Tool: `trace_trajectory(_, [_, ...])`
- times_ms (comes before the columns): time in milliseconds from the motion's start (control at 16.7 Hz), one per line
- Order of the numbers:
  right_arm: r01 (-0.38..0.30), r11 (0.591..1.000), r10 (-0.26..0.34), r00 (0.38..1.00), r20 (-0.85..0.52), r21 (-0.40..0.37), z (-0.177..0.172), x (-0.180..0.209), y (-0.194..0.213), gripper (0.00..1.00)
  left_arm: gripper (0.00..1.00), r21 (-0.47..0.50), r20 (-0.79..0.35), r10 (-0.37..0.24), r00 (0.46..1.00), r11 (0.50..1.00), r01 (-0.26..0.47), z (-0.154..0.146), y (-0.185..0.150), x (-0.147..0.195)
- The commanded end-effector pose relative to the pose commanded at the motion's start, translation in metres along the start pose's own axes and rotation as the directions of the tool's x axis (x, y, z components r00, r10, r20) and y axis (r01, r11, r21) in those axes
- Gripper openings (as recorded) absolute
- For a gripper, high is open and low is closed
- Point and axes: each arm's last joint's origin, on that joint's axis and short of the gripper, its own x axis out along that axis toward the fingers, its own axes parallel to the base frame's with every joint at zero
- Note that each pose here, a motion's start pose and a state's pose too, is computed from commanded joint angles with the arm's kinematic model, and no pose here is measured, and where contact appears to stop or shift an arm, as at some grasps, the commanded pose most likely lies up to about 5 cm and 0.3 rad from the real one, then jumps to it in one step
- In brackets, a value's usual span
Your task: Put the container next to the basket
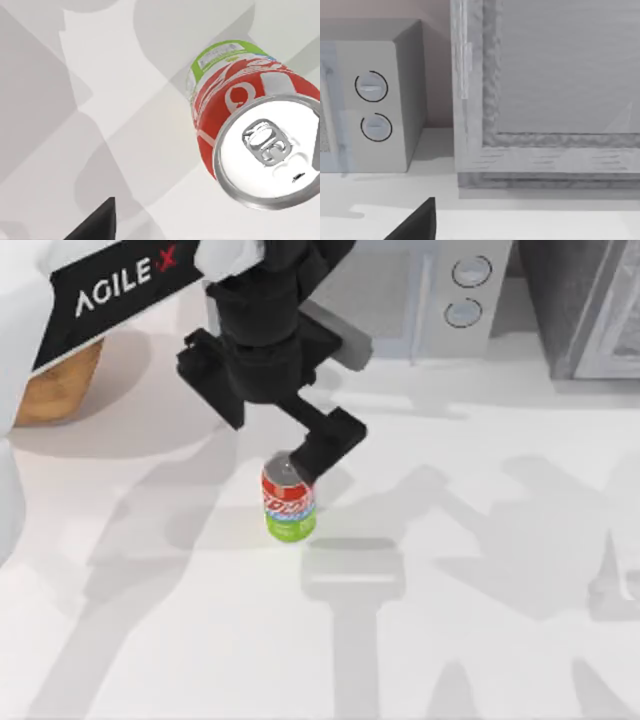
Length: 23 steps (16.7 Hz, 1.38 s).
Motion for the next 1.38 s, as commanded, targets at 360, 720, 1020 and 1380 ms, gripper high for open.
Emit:
trace_trajectory(360, [0.000,1.000,0.000,1.000,0.000,0.000,0.000,0.000,0.000,1.00,1.00,0.019,-0.028,-0.004,1.000,1.000,0.005,0.012,-0.004,0.008])
trace_trajectory(720, [0.000,1.000,0.000,1.000,0.000,0.000,0.000,0.000,0.000,1.00,1.00,0.020,-0.029,-0.004,1.000,1.000,0.005,0.012,-0.004,0.026])
trace_trajectory(1020, [0.000,1.000,0.000,1.000,0.000,0.000,0.000,0.000,0.000,1.00,1.00,0.019,-0.027,-0.004,1.000,1.000,0.004,0.011,-0.004,0.065])
trace_trajectory(1380, [0.000,1.000,0.000,1.000,0.000,0.000,0.000,0.000,0.000,1.00,0.92,0.019,-0.028,-0.004,1.000,1.000,0.005,0.010,-0.005,0.068])
